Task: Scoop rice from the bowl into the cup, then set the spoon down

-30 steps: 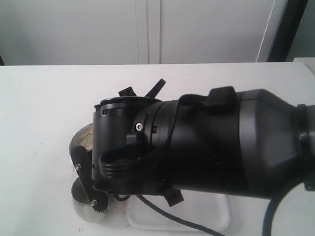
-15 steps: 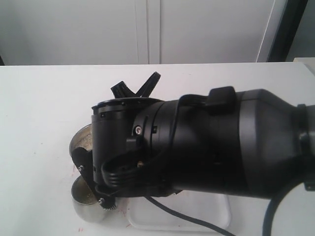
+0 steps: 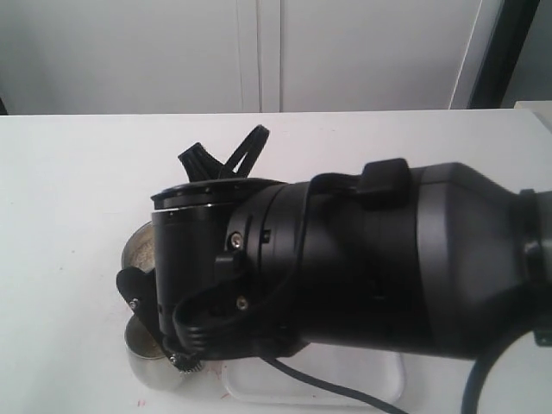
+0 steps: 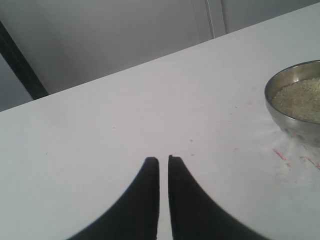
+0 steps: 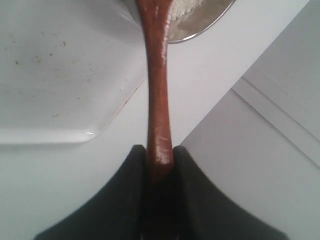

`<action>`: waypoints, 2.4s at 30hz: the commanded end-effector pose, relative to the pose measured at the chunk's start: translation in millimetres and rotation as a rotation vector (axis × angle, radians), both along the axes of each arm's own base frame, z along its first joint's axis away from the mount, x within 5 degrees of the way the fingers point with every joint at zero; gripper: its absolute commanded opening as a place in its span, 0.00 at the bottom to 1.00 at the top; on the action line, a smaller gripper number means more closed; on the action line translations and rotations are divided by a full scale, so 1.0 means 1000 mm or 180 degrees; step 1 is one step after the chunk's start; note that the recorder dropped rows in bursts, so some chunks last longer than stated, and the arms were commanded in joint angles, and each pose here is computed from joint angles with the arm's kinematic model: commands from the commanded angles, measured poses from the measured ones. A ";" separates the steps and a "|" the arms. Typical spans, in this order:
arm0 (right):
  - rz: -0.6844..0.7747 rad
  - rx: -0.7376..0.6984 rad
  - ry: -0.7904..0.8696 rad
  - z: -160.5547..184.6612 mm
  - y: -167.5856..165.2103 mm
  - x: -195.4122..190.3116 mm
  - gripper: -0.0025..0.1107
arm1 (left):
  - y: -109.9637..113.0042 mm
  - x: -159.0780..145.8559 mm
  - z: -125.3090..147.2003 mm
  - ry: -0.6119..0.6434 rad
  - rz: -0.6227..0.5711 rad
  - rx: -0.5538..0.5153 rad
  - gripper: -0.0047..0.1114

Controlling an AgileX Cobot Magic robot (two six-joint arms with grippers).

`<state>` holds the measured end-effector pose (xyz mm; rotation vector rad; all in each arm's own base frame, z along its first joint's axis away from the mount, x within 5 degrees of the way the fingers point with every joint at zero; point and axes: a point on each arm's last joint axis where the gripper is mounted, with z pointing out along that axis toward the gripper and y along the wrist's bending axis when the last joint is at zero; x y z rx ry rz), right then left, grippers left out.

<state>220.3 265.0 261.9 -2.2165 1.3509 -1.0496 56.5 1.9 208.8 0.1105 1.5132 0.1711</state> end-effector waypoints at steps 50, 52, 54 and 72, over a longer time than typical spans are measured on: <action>0.0443 -0.0531 -0.0502 0.012 0.010 -0.009 0.02 | 0.000 0.000 0.003 -0.0037 -0.0024 -0.0031 0.16; 0.0436 -0.0547 -0.0515 0.012 0.009 -0.009 0.02 | 0.000 0.000 0.003 -0.0037 -0.0024 -0.0031 0.16; 0.0382 -0.0491 -0.0529 0.012 0.009 -0.009 0.02 | 0.000 0.000 0.003 -0.0037 -0.0024 -0.0031 0.16; -0.0440 0.0290 -0.0285 0.005 0.005 -0.017 0.02 | 0.000 0.000 0.003 -0.0037 -0.0024 -0.0031 0.16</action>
